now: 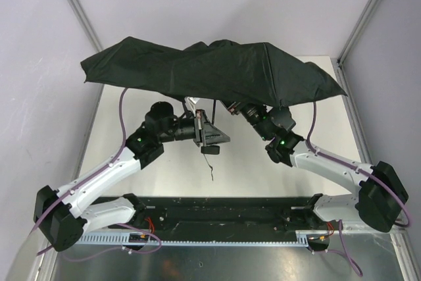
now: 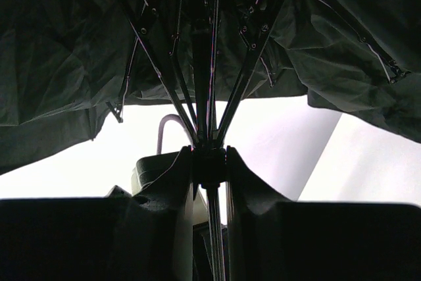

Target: Put away the umbrella

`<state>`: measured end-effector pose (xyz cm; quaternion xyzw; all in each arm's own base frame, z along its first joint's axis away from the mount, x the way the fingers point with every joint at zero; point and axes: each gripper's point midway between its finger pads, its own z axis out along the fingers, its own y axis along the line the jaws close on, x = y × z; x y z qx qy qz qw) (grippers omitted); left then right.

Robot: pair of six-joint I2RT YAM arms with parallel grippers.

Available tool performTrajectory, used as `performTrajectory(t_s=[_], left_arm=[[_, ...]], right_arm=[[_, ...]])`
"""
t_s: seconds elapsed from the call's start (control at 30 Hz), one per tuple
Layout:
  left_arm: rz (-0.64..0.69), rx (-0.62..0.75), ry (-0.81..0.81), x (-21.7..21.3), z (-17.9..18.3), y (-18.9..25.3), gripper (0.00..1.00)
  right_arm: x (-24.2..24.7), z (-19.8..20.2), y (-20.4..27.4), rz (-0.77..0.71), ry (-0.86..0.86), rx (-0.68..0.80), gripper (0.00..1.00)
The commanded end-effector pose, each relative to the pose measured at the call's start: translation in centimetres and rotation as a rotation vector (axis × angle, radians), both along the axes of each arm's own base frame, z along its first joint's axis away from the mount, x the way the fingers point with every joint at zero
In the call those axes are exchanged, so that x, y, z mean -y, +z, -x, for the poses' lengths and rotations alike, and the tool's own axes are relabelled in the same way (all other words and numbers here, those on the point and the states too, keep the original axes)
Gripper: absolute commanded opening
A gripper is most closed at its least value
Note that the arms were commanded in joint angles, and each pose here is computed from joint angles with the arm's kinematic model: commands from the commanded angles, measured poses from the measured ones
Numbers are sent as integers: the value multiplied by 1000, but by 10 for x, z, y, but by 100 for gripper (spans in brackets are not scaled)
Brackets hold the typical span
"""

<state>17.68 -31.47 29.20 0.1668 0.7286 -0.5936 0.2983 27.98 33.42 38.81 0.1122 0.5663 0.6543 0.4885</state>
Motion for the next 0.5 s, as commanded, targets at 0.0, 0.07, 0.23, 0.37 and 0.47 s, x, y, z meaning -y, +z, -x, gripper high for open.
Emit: performTrajectory(t_s=[0.0, 0.07, 0.23, 0.37, 0.47], left_arm=[[197, 307, 128, -15, -27, 102, 0], [193, 302, 119, -14, -27, 100, 0], [153, 272, 105, -15, -22, 70, 18], [119, 265, 130, -33, -4, 31, 82], [102, 260, 98, -46, 19, 2, 94]], right_arm=[[-22, 44, -26, 60, 163, -37, 0], [-20, 43, -25, 58, 154, -28, 0], [1, 16, -9, 29, 104, 70, 0], [33, -9, 19, 41, 29, 293, 0], [59, -28, 36, 82, -30, 427, 0]])
